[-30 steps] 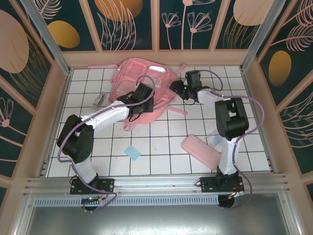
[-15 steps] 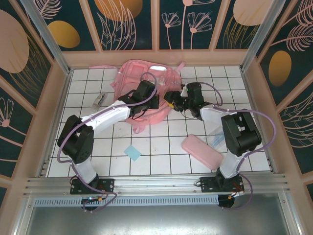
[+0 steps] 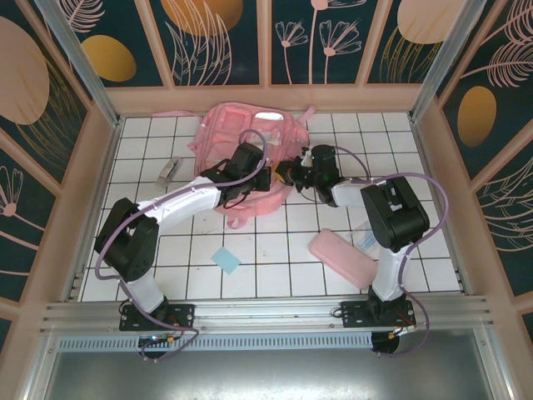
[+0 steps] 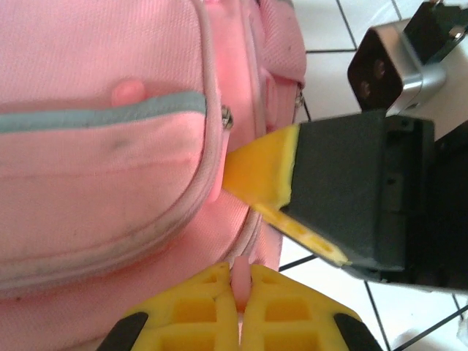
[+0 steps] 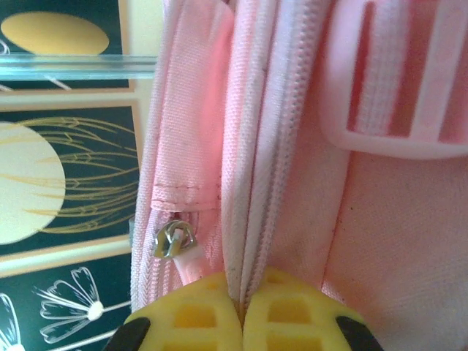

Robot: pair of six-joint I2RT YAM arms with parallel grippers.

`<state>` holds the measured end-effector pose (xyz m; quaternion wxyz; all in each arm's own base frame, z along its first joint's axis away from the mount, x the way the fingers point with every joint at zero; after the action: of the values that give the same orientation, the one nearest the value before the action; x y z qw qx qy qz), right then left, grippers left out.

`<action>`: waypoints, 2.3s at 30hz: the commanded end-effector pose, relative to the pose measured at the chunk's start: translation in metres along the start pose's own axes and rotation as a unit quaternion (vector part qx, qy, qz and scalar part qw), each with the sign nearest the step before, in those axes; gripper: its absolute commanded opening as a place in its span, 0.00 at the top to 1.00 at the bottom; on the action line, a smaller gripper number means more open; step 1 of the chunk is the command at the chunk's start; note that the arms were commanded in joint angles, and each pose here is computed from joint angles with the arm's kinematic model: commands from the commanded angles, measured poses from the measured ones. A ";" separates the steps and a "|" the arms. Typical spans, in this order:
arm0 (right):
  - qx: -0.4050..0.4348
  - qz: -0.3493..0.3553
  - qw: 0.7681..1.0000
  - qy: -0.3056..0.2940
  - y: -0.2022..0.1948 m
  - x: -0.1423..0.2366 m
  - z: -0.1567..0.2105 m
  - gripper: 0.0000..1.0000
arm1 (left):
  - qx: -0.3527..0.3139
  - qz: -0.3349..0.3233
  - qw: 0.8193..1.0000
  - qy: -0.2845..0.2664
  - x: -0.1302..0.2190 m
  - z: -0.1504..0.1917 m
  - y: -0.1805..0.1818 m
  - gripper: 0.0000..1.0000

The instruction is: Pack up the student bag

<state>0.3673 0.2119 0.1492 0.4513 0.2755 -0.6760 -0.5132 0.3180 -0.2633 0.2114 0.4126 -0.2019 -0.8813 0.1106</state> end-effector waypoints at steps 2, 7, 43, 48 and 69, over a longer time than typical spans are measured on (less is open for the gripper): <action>0.029 -0.012 0.998 -0.046 0.013 0.011 -0.012 1.00 | 0.005 -0.008 0.999 -0.049 0.021 -0.002 -0.004 1.00; 0.045 0.006 0.996 -0.074 0.019 0.029 -0.024 1.00 | -0.019 -0.073 0.997 -0.004 0.013 0.028 0.020 1.00; 0.128 0.147 0.971 -0.140 0.017 0.080 -0.099 0.37 | 0.061 0.072 0.992 -0.089 0.045 0.009 0.015 1.00; 0.130 0.178 0.962 -0.163 0.032 0.121 -0.063 0.15 | 0.040 0.097 0.989 -0.104 0.022 -0.016 -0.011 1.00; -0.025 0.002 0.993 -0.114 0.014 0.043 0.009 0.29 | 0.059 0.111 0.988 -0.092 0.021 -0.005 -0.010 1.00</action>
<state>0.3254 0.1745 0.1588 0.4331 0.1814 -0.7143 -0.5189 0.3114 -0.2606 0.2074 0.3635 -0.2336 -0.8806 0.1948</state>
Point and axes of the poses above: each hand's point on the last joint's axis, 136 mm out from that joint toward the fingers, its own x axis back along the fingers, its own y axis along the line the jaws close on, z = x × y, the point moved 10 cm from there along x, back along the fingers, and after that the axes turned 1 degree about -x, right-handed, at the moved point
